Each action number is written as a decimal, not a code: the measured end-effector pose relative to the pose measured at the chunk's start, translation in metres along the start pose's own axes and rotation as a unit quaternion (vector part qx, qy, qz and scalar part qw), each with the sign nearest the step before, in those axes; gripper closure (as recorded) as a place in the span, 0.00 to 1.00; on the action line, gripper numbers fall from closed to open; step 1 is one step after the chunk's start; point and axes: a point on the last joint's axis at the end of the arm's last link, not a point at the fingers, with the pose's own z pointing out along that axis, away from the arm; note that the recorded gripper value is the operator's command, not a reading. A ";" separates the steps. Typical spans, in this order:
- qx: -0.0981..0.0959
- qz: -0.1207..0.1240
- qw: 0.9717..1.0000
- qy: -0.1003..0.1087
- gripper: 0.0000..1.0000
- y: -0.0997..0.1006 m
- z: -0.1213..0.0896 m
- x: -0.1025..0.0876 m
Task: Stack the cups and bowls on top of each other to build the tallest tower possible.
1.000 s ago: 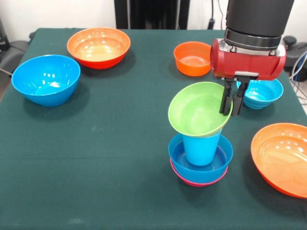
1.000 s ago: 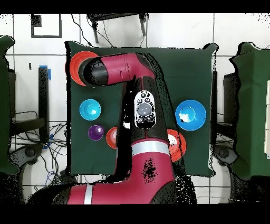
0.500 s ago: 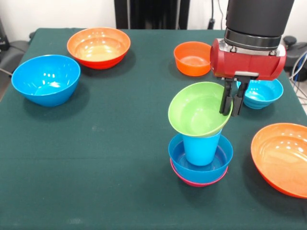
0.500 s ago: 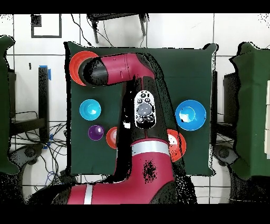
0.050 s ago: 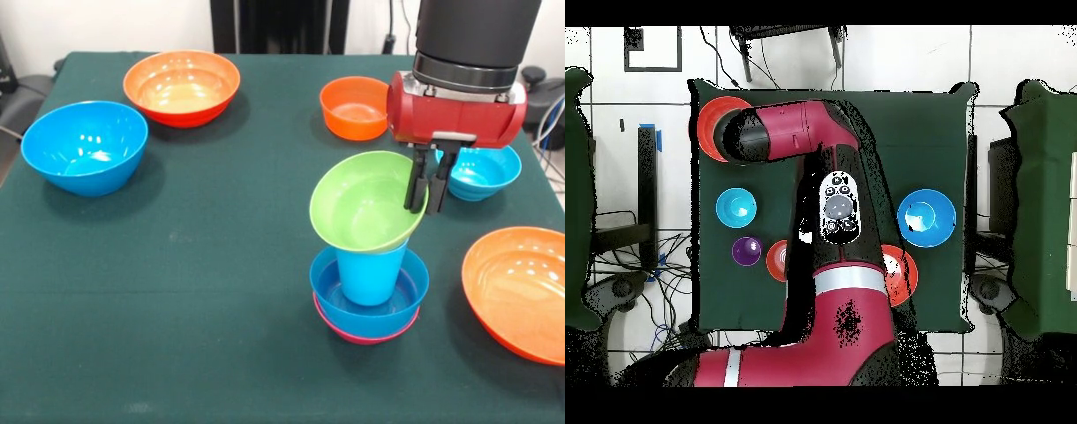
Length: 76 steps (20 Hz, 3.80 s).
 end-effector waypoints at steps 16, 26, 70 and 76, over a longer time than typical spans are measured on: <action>-0.003 0.000 1.000 -0.014 1.00 0.001 0.000 -0.004; -0.003 0.000 1.000 -0.015 1.00 0.001 0.000 -0.004; -0.007 0.062 0.998 -0.031 1.00 -0.102 -0.003 0.034; -0.009 0.054 0.998 -0.036 1.00 -0.092 -0.010 0.031</action>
